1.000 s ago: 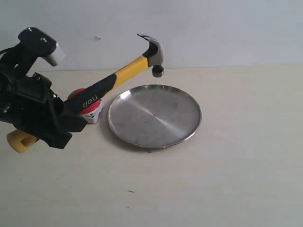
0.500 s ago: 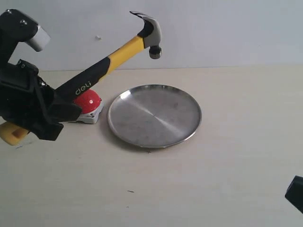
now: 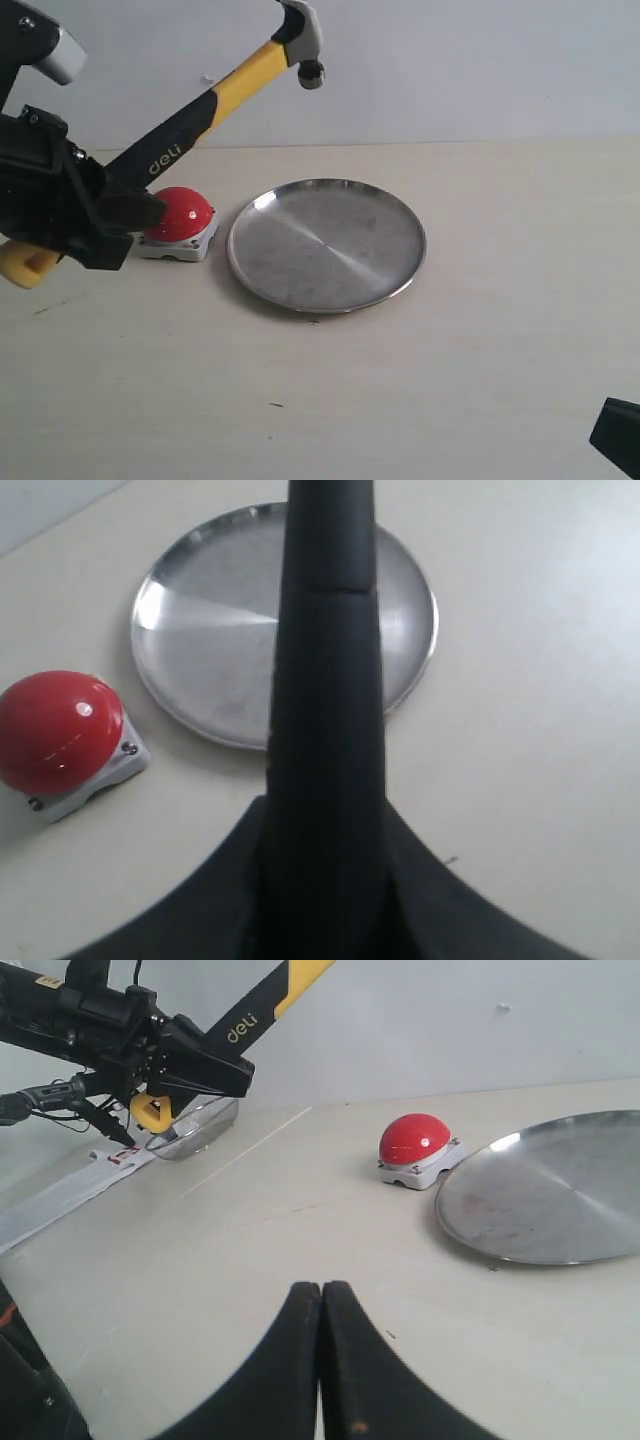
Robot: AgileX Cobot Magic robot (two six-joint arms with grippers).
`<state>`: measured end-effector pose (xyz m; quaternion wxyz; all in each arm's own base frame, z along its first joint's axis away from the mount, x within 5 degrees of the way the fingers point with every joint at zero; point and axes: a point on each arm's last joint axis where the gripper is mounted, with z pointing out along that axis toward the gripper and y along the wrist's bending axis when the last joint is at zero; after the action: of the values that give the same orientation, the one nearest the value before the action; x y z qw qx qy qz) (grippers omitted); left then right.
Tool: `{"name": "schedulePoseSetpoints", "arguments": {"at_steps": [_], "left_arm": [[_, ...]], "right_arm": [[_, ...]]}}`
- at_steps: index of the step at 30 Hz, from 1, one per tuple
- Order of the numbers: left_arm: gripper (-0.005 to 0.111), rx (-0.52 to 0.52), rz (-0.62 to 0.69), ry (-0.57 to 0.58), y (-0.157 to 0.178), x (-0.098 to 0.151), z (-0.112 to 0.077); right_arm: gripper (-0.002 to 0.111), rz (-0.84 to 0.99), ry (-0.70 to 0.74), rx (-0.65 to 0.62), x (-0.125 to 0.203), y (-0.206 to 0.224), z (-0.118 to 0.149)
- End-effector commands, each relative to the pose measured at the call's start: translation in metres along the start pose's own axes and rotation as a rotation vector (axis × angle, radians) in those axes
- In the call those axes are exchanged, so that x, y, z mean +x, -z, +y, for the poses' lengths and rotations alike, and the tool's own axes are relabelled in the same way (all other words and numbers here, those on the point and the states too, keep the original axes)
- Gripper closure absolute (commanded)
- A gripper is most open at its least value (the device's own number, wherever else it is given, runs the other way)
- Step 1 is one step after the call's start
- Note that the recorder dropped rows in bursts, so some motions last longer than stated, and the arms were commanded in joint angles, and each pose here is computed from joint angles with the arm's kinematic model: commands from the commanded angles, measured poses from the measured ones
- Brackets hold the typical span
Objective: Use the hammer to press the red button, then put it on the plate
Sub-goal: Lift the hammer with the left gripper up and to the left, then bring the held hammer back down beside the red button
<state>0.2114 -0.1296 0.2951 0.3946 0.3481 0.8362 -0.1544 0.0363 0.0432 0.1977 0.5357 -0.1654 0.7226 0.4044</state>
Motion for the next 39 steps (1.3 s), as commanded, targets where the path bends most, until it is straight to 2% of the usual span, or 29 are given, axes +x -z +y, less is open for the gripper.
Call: {"name": "schedulePoseSetpoints", "arguments": {"at_steps": [1, 5, 9, 15, 19, 23, 27, 29, 33, 39], "left_arm": [[0.107, -0.116, -0.145, 0.127, 0.004, -0.005, 0.014], [0.107, -0.148, -0.158, 0.211, 0.002, 0.001, 0.018], [0.107, -0.200, -0.153, 0.279, 0.006, 0.010, 0.026], [0.107, -0.300, -0.097, 0.299, 0.014, 0.030, 0.041], [0.107, -0.378, -0.040, 0.279, 0.024, 0.043, 0.052], [0.107, -0.492, 0.013, 0.289, 0.038, 0.053, 0.065], [0.107, -0.651, 0.099, 0.401, 0.051, 0.067, 0.079], [0.107, -0.693, 0.150, 0.426, 0.054, 0.073, 0.081], [0.107, -0.619, 0.146, 0.500, 0.048, 0.073, 0.072], [0.107, -0.478, 0.088, 0.522, 0.028, 0.072, 0.048]], "right_arm": [[0.108, 0.001, -0.002, -0.002, 0.001, 0.000, 0.000], [0.108, -0.018, -0.009, 0.038, 0.000, 0.000, -0.003], [0.108, -0.092, -0.027, 0.203, -0.004, 0.002, -0.012], [0.108, -0.196, -0.052, 0.433, -0.009, 0.006, -0.024], [0.108, -0.244, -0.064, 0.539, -0.011, 0.010, -0.030], [0.108, -0.252, -0.066, 0.557, -0.011, 0.010, -0.030], [0.108, -0.252, -0.066, 0.557, -0.011, 0.010, -0.030], [0.108, -0.252, -0.066, 0.557, -0.011, 0.010, -0.030], [0.108, -0.252, -0.066, 0.557, -0.011, 0.010, -0.030], [0.108, -0.252, -0.066, 0.557, -0.011, 0.010, -0.030]]}}
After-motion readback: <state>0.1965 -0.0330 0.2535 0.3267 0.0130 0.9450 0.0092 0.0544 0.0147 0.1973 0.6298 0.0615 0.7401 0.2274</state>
